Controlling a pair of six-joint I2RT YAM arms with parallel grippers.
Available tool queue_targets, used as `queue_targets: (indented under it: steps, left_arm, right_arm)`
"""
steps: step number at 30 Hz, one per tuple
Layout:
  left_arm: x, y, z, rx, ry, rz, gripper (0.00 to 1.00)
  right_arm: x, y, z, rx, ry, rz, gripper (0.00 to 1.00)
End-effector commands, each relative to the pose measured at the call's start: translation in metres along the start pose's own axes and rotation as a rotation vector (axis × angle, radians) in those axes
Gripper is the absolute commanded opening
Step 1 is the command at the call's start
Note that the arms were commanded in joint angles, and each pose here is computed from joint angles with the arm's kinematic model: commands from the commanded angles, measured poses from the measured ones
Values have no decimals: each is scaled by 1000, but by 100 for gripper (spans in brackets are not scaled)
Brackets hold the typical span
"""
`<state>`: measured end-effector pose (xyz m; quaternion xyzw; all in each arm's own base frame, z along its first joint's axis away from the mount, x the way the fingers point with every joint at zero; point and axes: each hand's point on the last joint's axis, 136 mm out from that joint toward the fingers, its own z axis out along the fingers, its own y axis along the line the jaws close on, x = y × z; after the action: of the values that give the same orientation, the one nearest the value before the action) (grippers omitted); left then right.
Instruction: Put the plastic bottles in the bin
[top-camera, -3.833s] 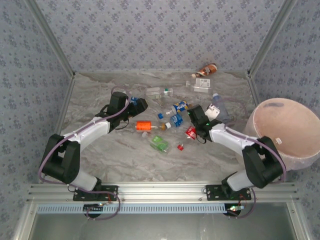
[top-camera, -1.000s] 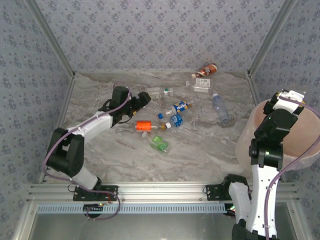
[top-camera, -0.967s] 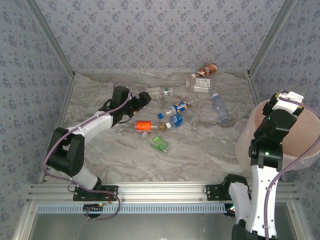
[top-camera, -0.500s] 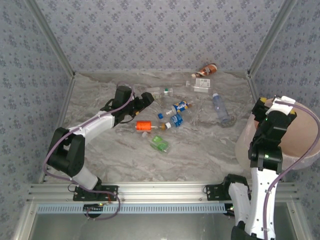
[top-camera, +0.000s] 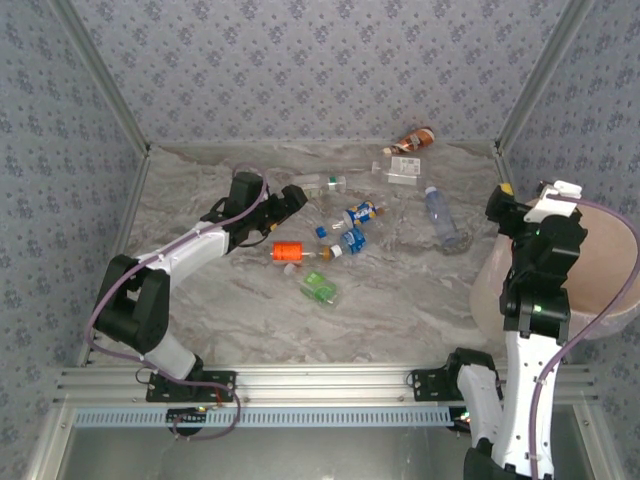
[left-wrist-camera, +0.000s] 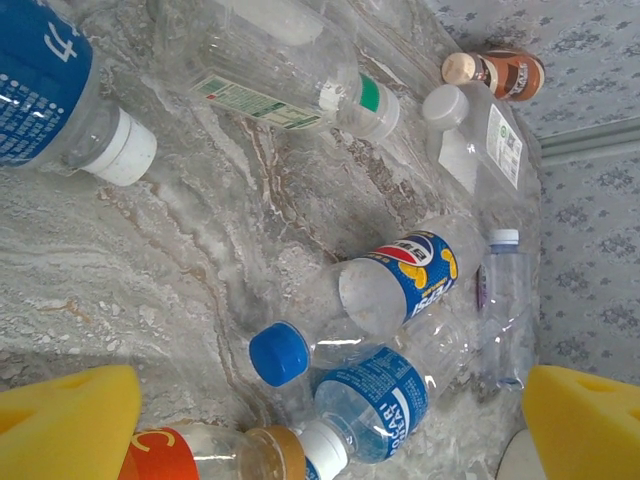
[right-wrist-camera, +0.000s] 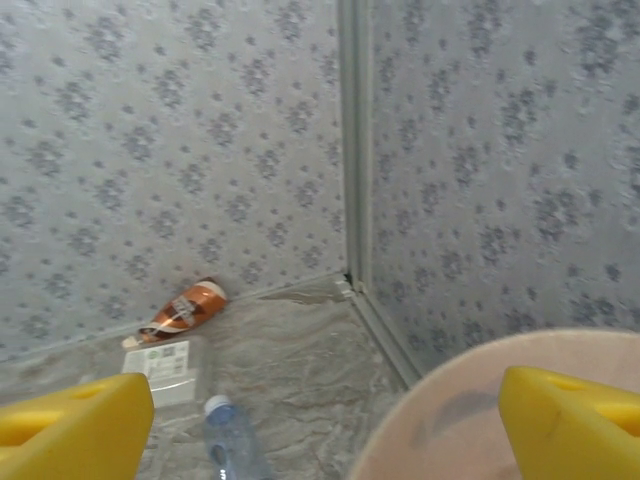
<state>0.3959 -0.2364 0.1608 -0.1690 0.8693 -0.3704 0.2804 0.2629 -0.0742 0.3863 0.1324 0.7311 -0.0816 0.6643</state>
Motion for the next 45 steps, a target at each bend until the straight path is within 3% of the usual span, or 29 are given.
queue_targets:
  steps: [1, 7, 14, 22, 29, 34, 40, 45]
  left_arm:
    - [-3, -4, -1, -13, -6, 10, 98]
    - [-2, 6, -3, -53, -12, -3, 98]
    - [-1, 18, -7, -109, -26, -27, 98]
    - [3, 36, -18, -179, -47, -55, 98]
    - [-1, 60, -41, -266, -109, -77, 98]
    - [-4, 87, -62, -359, -156, -126, 98]
    - [-7, 107, -81, -402, -207, -160, 98]
    - [-6, 113, -90, -408, -225, -173, 98]
  right_arm:
    - [-13, 25, -5, -138, -12, 48, 96]
    - [-13, 48, 0, -237, 21, 133, 100]
    - [16, 116, 13, -426, 207, 178, 100]
    - [112, 220, 12, -596, 510, -140, 100]
    - [194, 292, -28, -816, 684, -407, 100]
    - [249, 319, -68, -924, 818, -546, 100]
    - [289, 347, -92, -957, 909, -629, 100]
    - [319, 364, -88, -870, 973, -671, 98]
